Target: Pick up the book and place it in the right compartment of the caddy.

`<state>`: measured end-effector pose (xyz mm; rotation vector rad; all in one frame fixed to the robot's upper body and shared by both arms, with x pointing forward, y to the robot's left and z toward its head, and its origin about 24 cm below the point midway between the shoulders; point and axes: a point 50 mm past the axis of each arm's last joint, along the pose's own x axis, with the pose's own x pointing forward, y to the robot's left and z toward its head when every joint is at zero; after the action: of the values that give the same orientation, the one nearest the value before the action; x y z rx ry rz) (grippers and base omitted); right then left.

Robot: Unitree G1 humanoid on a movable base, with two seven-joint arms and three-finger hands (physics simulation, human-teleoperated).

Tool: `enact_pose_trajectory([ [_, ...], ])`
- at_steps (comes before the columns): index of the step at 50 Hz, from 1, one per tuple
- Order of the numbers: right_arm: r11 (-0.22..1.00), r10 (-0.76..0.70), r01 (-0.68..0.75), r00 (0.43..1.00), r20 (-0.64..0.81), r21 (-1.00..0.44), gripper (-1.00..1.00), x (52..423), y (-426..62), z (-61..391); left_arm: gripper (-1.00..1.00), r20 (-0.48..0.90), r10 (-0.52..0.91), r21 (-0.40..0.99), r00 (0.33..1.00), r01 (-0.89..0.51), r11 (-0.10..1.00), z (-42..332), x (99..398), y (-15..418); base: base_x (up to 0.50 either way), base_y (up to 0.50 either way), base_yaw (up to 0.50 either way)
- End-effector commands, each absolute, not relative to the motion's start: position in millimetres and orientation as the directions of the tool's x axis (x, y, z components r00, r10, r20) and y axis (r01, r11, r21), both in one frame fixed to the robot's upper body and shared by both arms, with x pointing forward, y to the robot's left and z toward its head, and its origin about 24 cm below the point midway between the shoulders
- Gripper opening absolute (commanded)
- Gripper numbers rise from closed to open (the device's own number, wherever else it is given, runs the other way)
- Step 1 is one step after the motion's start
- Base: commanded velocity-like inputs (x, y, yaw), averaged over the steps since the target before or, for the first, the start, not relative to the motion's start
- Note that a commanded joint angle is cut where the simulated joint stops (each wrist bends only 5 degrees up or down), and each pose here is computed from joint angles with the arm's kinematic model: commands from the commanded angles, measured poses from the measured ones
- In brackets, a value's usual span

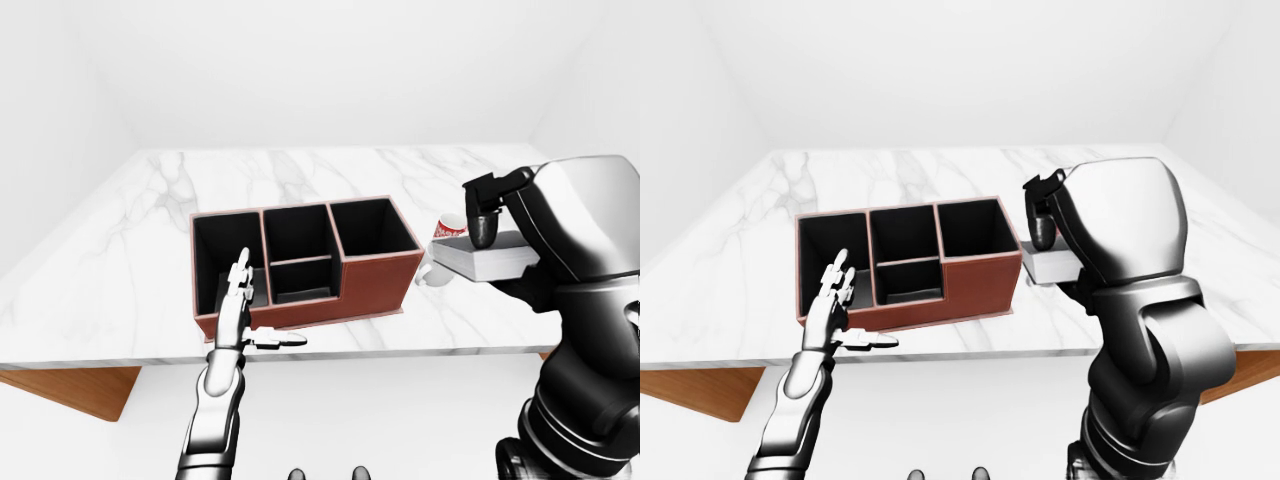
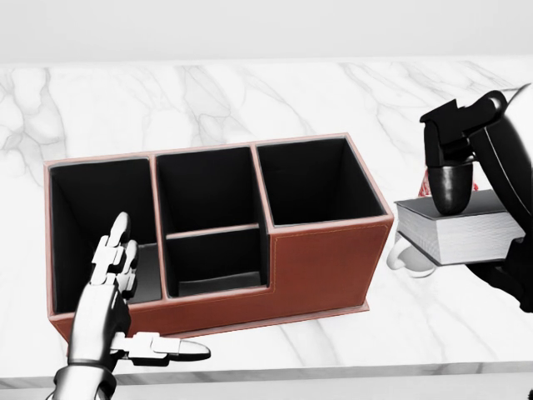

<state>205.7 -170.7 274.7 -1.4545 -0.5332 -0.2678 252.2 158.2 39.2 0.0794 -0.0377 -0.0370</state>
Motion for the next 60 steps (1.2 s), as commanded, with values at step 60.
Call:
enact_pose_trajectory([
  [60,0.231,0.353,0.309,0.857,0.375,-0.923,-1.00,294.8,-110.9,310.4,1.00,0.053,-0.046,0.093,0.998,0.041,0.995,44.3,247.7,155.7,0.00,0.00,0.00],
])
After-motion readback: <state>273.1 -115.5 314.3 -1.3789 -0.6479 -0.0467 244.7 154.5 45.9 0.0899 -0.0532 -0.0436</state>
